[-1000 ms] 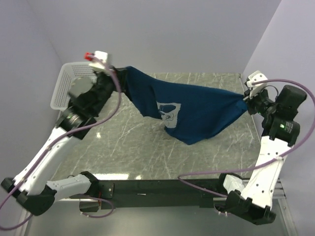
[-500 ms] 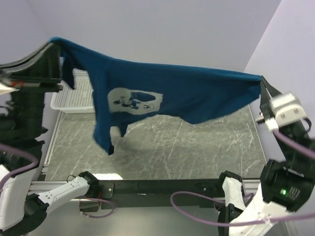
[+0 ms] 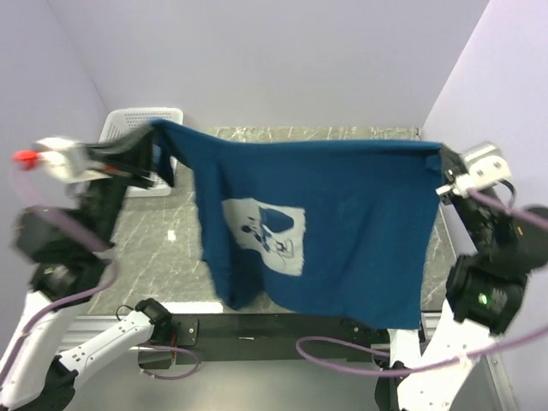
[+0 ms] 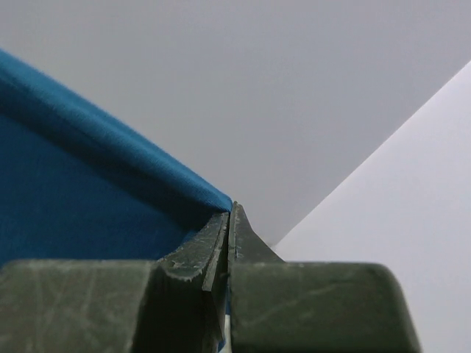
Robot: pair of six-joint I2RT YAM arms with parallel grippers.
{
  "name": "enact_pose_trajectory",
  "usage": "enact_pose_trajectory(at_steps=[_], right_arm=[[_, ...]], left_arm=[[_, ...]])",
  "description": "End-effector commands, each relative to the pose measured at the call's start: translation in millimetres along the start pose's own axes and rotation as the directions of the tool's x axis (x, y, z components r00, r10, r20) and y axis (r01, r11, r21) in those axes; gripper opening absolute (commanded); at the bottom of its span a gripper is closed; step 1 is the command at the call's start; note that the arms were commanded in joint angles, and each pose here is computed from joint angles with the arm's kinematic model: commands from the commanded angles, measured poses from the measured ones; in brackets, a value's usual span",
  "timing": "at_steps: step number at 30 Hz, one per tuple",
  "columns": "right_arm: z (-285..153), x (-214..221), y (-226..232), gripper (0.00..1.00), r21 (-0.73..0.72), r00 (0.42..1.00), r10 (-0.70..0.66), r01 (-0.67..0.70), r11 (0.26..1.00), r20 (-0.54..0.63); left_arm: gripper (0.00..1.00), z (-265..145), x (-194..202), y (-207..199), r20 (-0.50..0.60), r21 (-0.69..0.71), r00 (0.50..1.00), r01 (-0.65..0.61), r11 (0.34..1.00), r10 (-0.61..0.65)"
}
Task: Fold and stack the t-shirts
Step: Flatten the tshirt out
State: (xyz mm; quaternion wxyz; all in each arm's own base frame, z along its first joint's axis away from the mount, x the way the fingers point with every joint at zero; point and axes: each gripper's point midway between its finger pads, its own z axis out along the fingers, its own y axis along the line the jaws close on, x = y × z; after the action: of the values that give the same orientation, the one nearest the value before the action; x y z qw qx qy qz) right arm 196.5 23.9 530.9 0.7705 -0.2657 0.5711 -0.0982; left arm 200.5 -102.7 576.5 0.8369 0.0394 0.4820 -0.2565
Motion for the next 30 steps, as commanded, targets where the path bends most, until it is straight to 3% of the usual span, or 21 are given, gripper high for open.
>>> enact_pose_trajectory(at_steps=[1,4,6,7,10,11,13,16,17,18,19,20,21,22,24,25,27,28,29,30], right_arm=[[15.2,95.7,12.6,0.0,-0.035,0.981,0.086,-0.093,0.995,-0.173],[27.8,171.8,38.1,0.0,-0.111,0.955,0.144,-0.178,0.978,-0.259],[33.8,219.7,59.6,0.0,-0.15,0.929,0.186,-0.244,0.958,-0.321],[48.8,235.5,69.8,0.0,-0.184,0.926,0.185,-0.255,0.949,-0.328],[84.7,290.5,98.6,0.0,-0.195,0.896,0.143,-0.243,0.95,-0.421],[93.0,308.3,89.0,0.0,-0.107,0.874,0.131,-0.203,0.973,-0.468],[129.4,328.6,81.5,0.0,0.008,0.856,0.19,-0.212,0.977,-0.48],[171.3,343.3,46.0,0.0,0.237,0.799,0.305,-0.208,0.949,-0.519],[177.7,346.0,36.2,0.02,0.284,0.783,0.33,-0.203,0.937,-0.527],[189.1,337.0,21.3,0.15,0.32,0.788,0.344,-0.197,0.927,-0.511],[188.0,353.5,28.4,0.24,0.309,0.753,0.344,-0.196,0.931,-0.561],[187.4,357.0,27.4,0.36,0.313,0.747,0.342,-0.188,0.931,-0.57],[179.2,367.2,29.9,0.5,0.312,0.732,0.337,-0.177,0.933,-0.592],[174.1,367.5,32.1,0.58,0.304,0.735,0.336,-0.183,0.935,-0.589],[151.1,385.6,42.6,0.74,0.278,0.709,0.324,-0.186,0.943,-0.626],[145.5,377.4,54.7,0.77,0.203,0.722,0.307,-0.23,0.952,-0.62],[121.6,380.2,82.1,0.82,-0.014,0.732,0.214,-0.292,0.956,-0.647],[92.4,378.9,114.8,0.82,-0.16,0.694,0.169,-0.384,0.91,-0.7],[78.0,358.1,155.7,0.82,-0.37,0.739,0.147,-0.487,0.791,-0.657],[53.2,355.2,176.0,0.81,-0.491,0.749,0.068,-0.497,0.716,-0.659]], left_arm=[[0.0,2.8,81.1,21.0,-0.152,-0.09,0.988,-0.039,0.995,0.025],[0.01,8.7,157.7,35.3,-0.265,-0.129,0.962,-0.101,0.986,0.064],[0.0,19.9,223.8,47.5,-0.37,-0.147,0.922,-0.178,0.973,0.113],[0.01,26.2,273.7,56.0,-0.459,-0.15,0.879,-0.219,0.964,0.129],[0.0,51.2,332.8,76.6,-0.532,-0.175,0.838,-0.25,0.952,0.122],[0.0,68.8,371.0,91.7,-0.579,-0.208,0.808,-0.276,0.938,0.109],[0.0,87.5,406.3,109.2,-0.627,-0.254,0.774,-0.315,0.914,0.093],[0.01,152.5,455.1,132.0,-0.679,-0.31,0.732,-0.359,0.881,0.059],[0.01,162.3,458.6,133.5,-0.69,-0.309,0.722,-0.36,0.88,0.053],[0.27,173.6,461.4,130.3,-0.695,-0.294,0.717,-0.349,0.89,0.052],[0.5,171.3,474.5,134.8,-0.731,-0.29,0.681,-0.372,0.882,0.046],[0.66,196.6,445.3,127.4,-0.677,-0.308,0.734,-0.345,0.887,0.05],[0.84,199.2,435.8,129.2,-0.664,-0.324,0.746,-0.348,0.88,0.051],[0.92,204.4,421.5,128.4,-0.63,-0.346,0.775,-0.334,0.877,0.047],[0.98,195.9,390.5,128.4,-0.598,-0.371,0.8,-0.329,0.868,0.048],[0.98,196.0,354.1,121.5,-0.549,-0.386,0.835,-0.295,0.874,0.04],[0.97,163.0,361.6,121.8,-0.596,-0.37,0.803,-0.278,0.886,0.003],[0.96,154.9,332.4,108.3,-0.565,-0.359,0.824,-0.199,0.912,-0.043],[0.96,119.8,363.7,100.1,-0.656,-0.302,0.749,-0.147,0.942,-0.094],[0.95,100.7,368.9,89.8,-0.686,-0.282,0.714,-0.081,0.956,-0.142]])
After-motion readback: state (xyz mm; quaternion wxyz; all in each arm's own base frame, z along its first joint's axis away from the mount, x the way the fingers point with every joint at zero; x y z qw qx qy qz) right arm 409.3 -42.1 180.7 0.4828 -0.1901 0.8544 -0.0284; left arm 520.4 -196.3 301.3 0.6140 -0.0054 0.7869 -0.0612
